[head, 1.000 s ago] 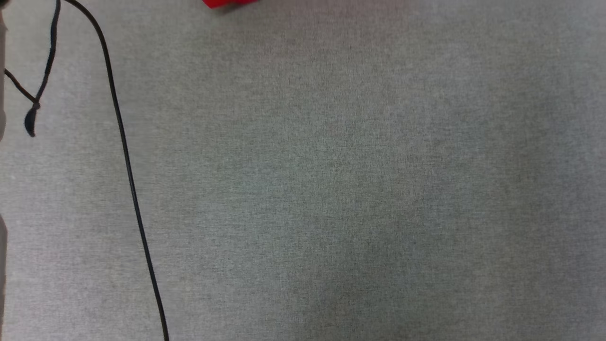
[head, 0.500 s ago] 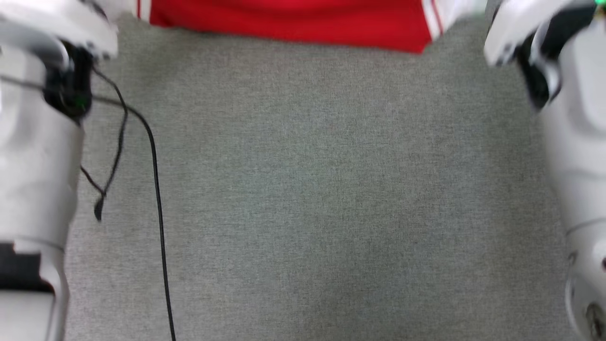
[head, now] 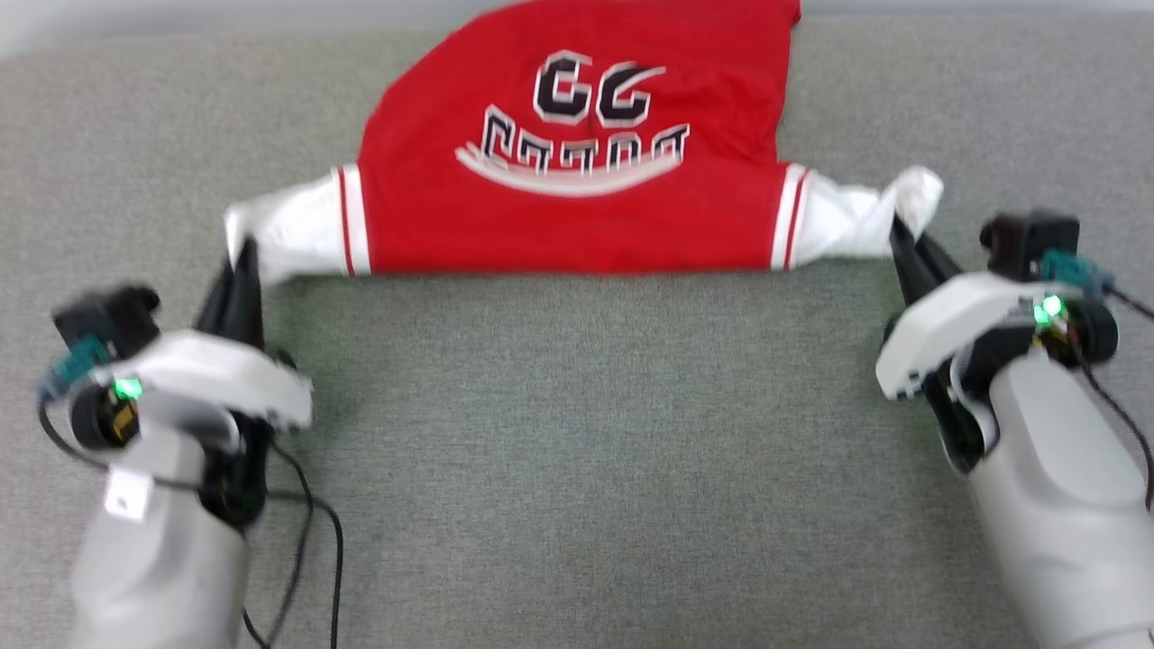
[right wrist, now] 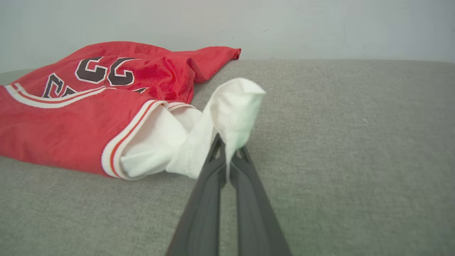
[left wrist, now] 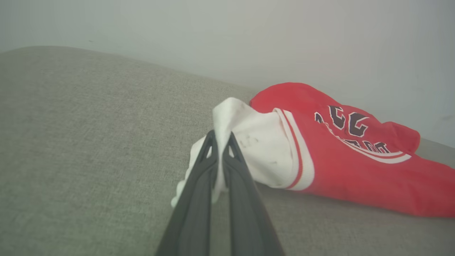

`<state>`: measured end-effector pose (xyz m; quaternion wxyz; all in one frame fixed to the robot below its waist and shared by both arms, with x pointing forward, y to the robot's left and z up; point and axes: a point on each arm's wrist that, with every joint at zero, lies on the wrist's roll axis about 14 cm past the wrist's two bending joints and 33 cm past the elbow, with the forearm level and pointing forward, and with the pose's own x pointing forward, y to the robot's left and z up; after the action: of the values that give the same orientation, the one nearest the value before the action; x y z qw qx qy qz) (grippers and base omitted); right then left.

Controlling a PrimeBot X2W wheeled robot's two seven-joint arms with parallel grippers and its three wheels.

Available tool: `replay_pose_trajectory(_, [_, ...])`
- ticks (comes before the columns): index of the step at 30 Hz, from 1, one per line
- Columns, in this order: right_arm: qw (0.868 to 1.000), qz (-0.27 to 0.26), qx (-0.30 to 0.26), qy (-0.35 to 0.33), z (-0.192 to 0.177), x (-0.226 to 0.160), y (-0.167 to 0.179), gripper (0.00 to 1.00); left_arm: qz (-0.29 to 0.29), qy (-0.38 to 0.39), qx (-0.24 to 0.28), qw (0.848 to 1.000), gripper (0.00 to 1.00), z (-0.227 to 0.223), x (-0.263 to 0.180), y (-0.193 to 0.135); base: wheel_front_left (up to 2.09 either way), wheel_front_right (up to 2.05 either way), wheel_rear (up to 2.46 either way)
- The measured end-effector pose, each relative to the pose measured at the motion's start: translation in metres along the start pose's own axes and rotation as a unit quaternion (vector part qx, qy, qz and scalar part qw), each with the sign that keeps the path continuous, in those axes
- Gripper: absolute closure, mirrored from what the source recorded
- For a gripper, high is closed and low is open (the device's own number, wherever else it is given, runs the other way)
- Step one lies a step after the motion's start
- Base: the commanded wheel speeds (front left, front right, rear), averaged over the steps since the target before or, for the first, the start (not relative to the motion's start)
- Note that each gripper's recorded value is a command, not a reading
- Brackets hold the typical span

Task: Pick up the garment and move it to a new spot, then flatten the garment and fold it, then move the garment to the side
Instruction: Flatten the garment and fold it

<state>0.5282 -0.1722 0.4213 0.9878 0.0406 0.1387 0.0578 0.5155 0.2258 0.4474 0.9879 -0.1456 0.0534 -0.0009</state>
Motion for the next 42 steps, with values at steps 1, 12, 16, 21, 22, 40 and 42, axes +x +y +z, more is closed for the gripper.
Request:
replay_pose_trajectory(1, [1.000, -0.002, 0.005, 0.001, -0.003, -0.007, -0.001, 1.00, 0.001, 0.004, -0.001, 1.000, 1.00, -0.004, -0.010, 0.000, 0.00, 0.00, 0.00])
replay_pose_trajectory(12, [0.999, -0.016, 0.044, 0.024, -0.035, -0.097, -0.010, 1.00, 0.023, 0.029, 0.001, 0.999, 1.00, -0.029, -0.109, 0.009, 0.00, 0.00, 0.00])
replay_pose_trajectory(16, [0.998, -0.022, 0.045, 0.035, -0.046, -0.130, -0.010, 1.00, 0.037, 0.033, -0.003, 0.999, 1.00, -0.036, -0.142, 0.011, 0.00, 0.00, 0.00])
replay_pose_trajectory(21, [0.997, -0.032, 0.044, 0.058, -0.061, -0.169, -0.006, 1.00, 0.056, 0.036, -0.011, 0.998, 1.00, -0.041, -0.178, 0.017, 0.00, 0.00, 0.00])
replay_pose_trajectory(22, [0.996, -0.036, 0.045, 0.064, -0.064, -0.176, -0.006, 1.00, 0.060, 0.037, -0.014, 0.997, 1.00, -0.043, -0.184, 0.018, 0.00, 0.00, 0.00])
replay_pose_trajectory(40, [0.999, -0.022, 0.037, -0.006, -0.024, -0.179, 0.011, 0.00, 0.042, 0.012, -0.015, 0.999, 1.00, -0.027, -0.198, -0.004, 0.00, 0.00, 0.00])
replay_pose_trajectory(42, [0.999, -0.026, 0.040, -0.023, -0.011, -0.164, 0.006, 0.00, 0.037, 0.004, -0.014, 0.999, 1.00, -0.022, -0.192, -0.008, 0.00, 0.00, 0.00])
